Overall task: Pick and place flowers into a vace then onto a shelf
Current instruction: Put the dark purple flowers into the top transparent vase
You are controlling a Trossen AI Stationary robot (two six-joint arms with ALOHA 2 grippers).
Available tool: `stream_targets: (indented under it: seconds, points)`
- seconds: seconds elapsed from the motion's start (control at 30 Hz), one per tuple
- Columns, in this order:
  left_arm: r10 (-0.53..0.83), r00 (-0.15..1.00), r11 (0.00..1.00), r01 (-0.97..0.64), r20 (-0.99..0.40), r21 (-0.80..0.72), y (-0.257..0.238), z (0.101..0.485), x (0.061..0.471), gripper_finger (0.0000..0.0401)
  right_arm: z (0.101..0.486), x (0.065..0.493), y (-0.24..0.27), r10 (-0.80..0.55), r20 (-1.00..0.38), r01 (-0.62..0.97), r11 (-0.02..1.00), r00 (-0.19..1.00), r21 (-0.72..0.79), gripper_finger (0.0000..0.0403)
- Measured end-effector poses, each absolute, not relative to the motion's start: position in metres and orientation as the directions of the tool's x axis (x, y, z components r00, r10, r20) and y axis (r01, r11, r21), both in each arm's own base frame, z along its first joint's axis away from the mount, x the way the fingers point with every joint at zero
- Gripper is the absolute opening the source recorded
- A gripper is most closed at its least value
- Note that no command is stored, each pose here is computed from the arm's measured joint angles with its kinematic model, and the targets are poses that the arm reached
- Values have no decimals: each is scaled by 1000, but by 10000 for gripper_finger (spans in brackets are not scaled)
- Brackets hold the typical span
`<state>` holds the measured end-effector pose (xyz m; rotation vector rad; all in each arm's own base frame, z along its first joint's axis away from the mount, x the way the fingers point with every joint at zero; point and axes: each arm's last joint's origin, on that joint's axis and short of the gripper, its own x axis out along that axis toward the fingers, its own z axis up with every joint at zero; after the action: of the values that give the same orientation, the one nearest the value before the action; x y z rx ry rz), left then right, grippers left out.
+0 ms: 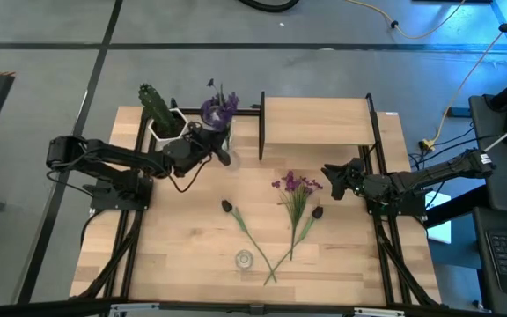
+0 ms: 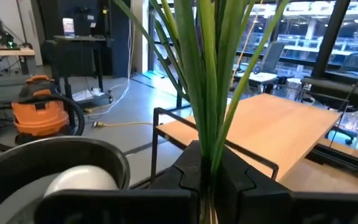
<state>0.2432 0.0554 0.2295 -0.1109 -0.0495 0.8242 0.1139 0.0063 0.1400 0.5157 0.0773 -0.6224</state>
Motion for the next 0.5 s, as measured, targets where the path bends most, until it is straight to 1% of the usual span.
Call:
stream_targets:
  seconds: [0.3, 0.5]
  points:
    - [735, 677, 671, -732, -17, -122, 54, 213, 234, 11, 140, 114, 6, -538, -224, 577, 691, 813, 435, 130]
    - [719, 694, 690, -718, -20, -94, 53, 212, 235, 12, 138, 113, 6, -538, -234, 583, 693, 810, 424, 130]
